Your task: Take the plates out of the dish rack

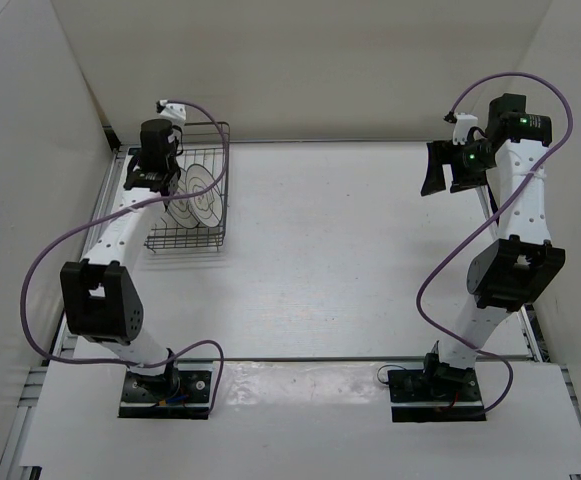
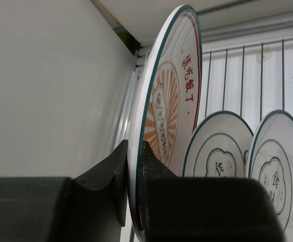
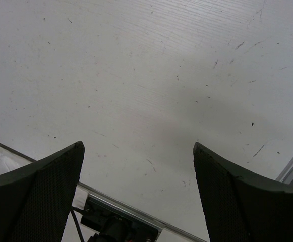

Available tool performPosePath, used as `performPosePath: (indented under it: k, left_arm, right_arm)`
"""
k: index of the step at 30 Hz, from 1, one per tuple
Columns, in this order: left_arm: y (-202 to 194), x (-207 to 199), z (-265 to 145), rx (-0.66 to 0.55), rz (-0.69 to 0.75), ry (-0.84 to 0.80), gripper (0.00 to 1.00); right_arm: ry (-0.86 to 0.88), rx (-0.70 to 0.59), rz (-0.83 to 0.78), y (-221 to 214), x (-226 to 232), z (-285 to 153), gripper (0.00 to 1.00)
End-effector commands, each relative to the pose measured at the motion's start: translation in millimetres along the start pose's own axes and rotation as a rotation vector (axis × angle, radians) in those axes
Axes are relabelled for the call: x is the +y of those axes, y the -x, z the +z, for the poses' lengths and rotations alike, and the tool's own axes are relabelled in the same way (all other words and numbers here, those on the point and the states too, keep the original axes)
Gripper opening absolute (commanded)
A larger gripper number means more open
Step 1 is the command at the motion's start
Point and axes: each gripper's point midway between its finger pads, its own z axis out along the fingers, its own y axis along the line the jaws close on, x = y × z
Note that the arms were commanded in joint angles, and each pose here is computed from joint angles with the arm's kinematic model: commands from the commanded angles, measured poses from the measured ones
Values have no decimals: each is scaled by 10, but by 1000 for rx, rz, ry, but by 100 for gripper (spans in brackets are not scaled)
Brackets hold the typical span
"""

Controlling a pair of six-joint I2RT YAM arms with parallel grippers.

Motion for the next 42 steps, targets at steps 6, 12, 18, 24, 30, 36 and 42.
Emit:
performPosePath:
  k: [6, 12, 18, 24, 30, 36, 42]
  left_arm:
    - [1103, 746, -754, -303, -249, 81, 13]
    - [1408, 566, -1139, -373, -482, -223, 0]
    - [1316, -196, -1720, -266, -608, -734, 0]
    - [829, -940, -2166, -129, -653, -1091, 0]
    - [306, -1707, -2258, 92, -664, -1193, 0]
    - [-142, -2226, -2161, 227, -592, -1193, 0]
    - [-686, -2628, -2202, 392, -471, -1258, 0]
  right_arm:
    - [36, 59, 41, -168, 116, -43, 90]
    - [8, 57, 54, -173, 77, -54, 90]
    - [-9, -61, -6, 16, 186, -297, 90]
    - [-119, -429, -20, 446, 214, -564, 90]
    - [57, -583, -143, 355, 539, -347, 90]
    - [143, -500, -76, 292, 596, -250, 90]
    - [148, -490, -89, 215, 596, -189, 90]
